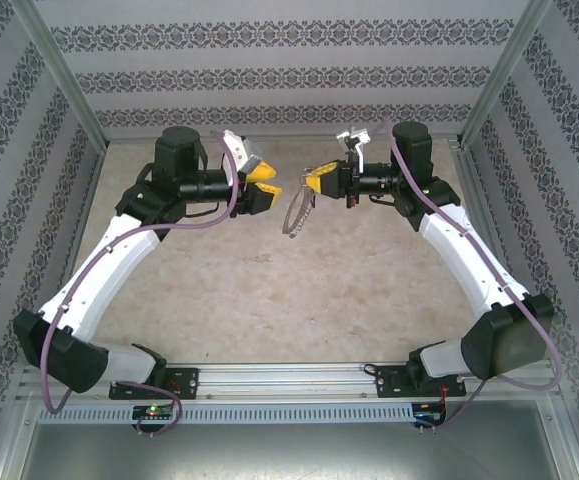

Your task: Put the keys on the keyring

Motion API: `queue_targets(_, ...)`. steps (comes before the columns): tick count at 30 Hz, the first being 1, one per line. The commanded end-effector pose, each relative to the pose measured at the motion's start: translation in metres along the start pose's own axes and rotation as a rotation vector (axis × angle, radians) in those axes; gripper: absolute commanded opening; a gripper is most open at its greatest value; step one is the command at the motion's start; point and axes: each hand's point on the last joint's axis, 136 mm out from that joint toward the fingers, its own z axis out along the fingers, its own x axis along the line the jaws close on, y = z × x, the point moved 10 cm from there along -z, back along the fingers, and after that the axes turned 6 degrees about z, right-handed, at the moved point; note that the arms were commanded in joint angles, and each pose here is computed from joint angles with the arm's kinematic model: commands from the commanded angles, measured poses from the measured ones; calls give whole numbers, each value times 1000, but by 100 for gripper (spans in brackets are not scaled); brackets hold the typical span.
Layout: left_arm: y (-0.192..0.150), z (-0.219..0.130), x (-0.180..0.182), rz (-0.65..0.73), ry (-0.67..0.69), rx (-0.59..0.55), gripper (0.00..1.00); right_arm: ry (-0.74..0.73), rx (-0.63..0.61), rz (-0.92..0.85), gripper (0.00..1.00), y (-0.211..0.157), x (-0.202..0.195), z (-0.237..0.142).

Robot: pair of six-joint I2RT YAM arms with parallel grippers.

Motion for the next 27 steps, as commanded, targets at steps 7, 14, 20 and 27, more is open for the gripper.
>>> queue_targets(7,3,7,3,-78,-261,14,45,48,16,-76,0,4,14,-2)
queue_targets(14,1,15,10,-96,-300,3,43,64,35,-80,0,-1,15,9)
queue_targets(20,1,21,16,-108,-331,-15,42,79,49,-79,0,-4,15,15)
queue_targets(27,2,26,20,-122,-365,-32,39,81,56,-80,0,-6,14,19)
